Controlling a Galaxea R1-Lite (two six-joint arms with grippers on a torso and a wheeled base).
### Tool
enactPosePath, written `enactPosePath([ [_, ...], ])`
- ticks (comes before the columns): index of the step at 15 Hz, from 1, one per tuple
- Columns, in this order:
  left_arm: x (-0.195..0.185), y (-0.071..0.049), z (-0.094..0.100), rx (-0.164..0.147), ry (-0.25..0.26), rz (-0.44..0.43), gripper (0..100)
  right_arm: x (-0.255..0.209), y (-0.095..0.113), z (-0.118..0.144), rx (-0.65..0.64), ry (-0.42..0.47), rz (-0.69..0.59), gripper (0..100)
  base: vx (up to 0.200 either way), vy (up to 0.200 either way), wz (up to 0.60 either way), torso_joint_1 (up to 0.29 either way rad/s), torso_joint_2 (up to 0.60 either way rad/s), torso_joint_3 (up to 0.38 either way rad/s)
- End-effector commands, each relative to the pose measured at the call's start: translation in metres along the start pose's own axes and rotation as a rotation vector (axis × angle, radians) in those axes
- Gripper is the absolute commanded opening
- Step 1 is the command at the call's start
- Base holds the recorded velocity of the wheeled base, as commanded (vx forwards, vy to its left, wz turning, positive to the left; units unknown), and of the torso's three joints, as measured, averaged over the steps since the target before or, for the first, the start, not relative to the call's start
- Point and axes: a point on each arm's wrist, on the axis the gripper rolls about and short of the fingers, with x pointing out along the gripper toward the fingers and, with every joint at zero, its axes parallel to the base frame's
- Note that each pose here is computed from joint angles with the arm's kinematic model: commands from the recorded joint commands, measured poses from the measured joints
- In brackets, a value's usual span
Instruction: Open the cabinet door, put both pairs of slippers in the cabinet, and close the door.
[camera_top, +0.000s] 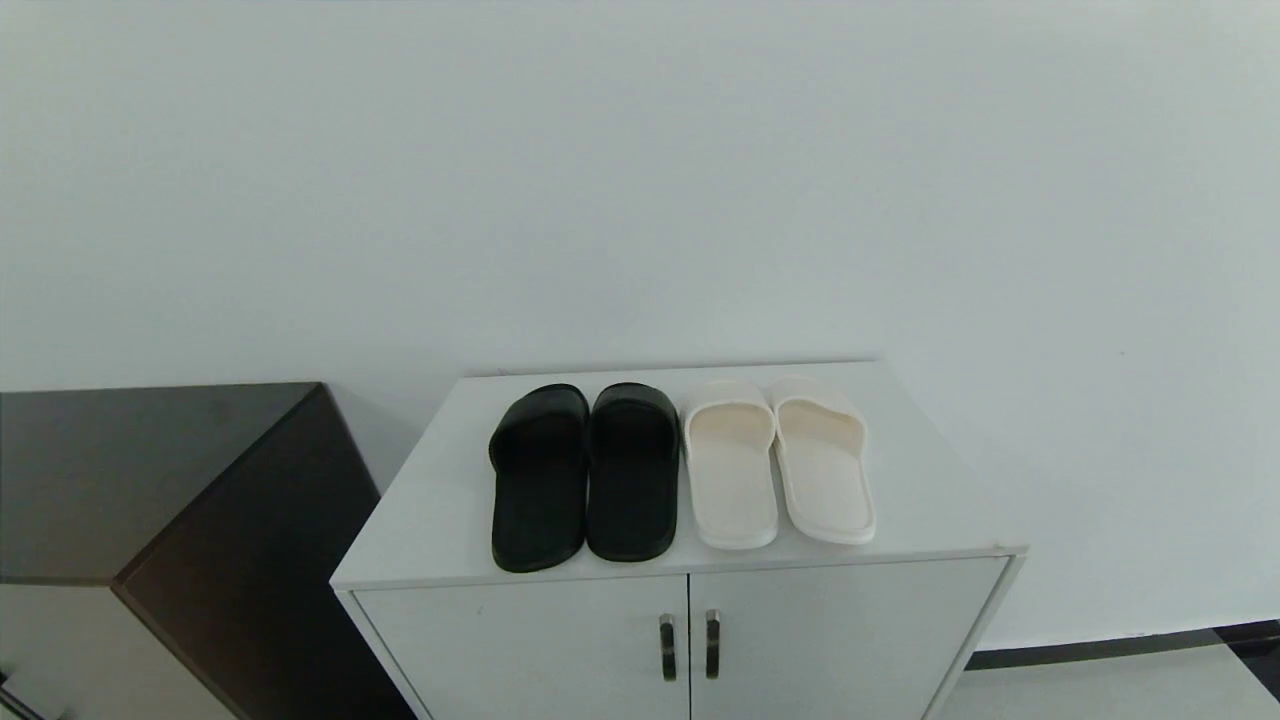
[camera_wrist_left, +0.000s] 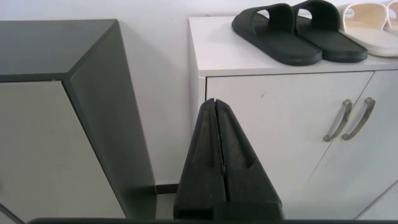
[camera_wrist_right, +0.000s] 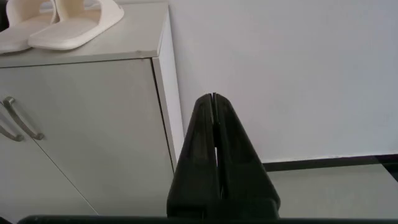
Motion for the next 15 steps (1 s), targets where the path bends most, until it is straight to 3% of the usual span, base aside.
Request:
enactPosePath([
  [1,0.000,0.000,0.000,-0.001,0.000,0.000,0,0.000,0.000,0.000,0.000,0.001,0.001,0,0.000,0.000,0.00,0.000,0.00,0.000],
  [2,0.000,0.000,0.000,-0.001,0.000,0.000,0,0.000,0.000,0.000,-0.001,0.001,0.001,100,0.000,0.000,0.00,0.000,0.00,0.000],
  [9,0.000,0.000,0.000,-0.001,0.000,0.000,0,0.000,0.000,0.000,-0.014,-0.001,0.011,100,0.000,0.000,0.00,0.000,0.00,0.000],
  [10,0.000,0.000,0.000,-0.001,0.000,0.000,0,-0.003,0.000,0.012,0.000,-0.064,0.013,100,0.000,0.000,0.00,0.000,0.00,0.000],
  [11,0.000,0.000,0.000,0.001,0.000,0.000,0,-0.013,0.000,0.080,0.110,-0.185,0.099,100,0.000,0.000,0.00,0.000,0.00,0.000],
  [12,0.000,0.000,0.000,0.001,0.000,0.000,0,-0.008,0.001,0.101,0.099,-0.125,0.134,100,0.000,0.000,0.00,0.000,0.00,0.000],
  [14,0.000,0.000,0.000,0.001,0.000,0.000,0,0.022,0.006,0.092,-0.039,0.124,0.322,100,0.000,0.000,0.00,0.000,0.00,0.000],
  [15,0.000,0.000,0.000,0.001,0.000,0.000,0,0.035,0.009,0.089,-0.023,0.225,0.422,100,0.000,0.000,0.00,0.000,0.00,0.000],
])
